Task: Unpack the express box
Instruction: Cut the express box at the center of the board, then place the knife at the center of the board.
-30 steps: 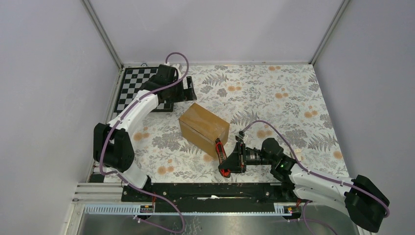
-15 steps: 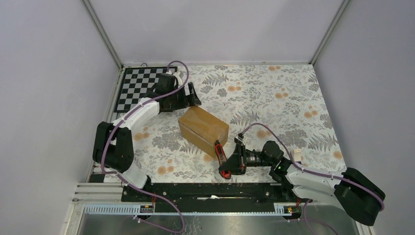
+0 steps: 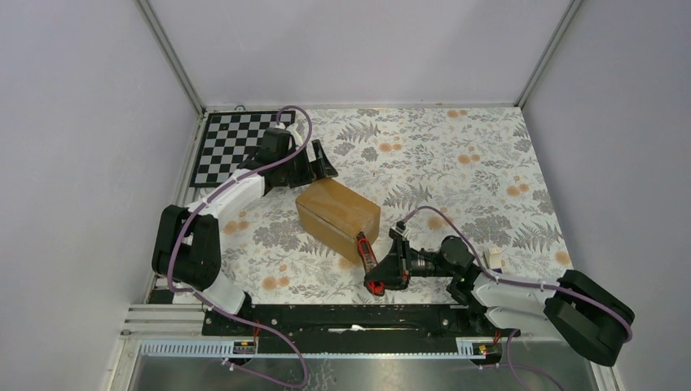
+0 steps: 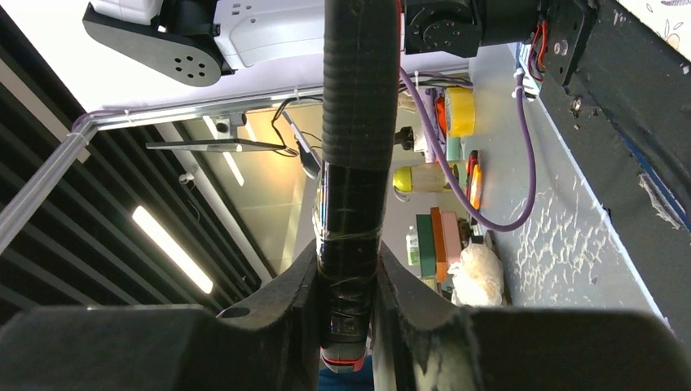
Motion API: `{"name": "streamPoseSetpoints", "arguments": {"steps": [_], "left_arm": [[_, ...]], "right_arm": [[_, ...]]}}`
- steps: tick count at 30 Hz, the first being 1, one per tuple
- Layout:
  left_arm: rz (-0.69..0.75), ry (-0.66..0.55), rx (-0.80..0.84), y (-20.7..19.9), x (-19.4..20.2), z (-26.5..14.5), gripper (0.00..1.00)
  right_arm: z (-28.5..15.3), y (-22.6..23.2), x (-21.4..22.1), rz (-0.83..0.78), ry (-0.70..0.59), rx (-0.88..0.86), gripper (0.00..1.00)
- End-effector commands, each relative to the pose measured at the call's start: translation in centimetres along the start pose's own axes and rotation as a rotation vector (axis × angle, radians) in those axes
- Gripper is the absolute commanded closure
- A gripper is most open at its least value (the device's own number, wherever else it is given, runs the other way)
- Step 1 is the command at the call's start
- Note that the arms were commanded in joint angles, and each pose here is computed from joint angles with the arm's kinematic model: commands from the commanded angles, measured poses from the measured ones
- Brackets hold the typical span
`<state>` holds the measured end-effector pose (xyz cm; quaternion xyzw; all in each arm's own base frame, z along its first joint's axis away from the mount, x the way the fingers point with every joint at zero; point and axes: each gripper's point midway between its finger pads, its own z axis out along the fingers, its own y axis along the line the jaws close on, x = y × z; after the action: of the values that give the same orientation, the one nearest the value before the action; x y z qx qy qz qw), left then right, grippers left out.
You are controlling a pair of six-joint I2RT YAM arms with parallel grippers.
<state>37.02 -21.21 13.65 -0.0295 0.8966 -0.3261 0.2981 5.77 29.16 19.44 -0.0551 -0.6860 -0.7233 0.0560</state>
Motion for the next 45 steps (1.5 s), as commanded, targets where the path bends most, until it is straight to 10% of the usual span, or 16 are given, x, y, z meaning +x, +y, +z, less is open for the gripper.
{"name": "streamPoseSetpoints", "arguments": {"steps": [1, 29, 45], "left_arm": [[0.021, 0.014, 0.063, -1.3, 0.6, -1.0, 0.05], [-0.030, -0.120, 0.116, -1.6, 0.7, -2.0, 0.04], [-0.094, -0.019, -0.201, 4.9, 1.8, -0.5, 0.07]], "right_arm": [[0.2, 3.3, -0.3, -0.161, -0.039, -0.091, 1.00], [0.0, 5.5, -0.7, -0.067, -0.050, -0.239, 1.00], [-1.2, 0.2, -2.0, -0.249, -0.173, 0.292, 1.00]]}}
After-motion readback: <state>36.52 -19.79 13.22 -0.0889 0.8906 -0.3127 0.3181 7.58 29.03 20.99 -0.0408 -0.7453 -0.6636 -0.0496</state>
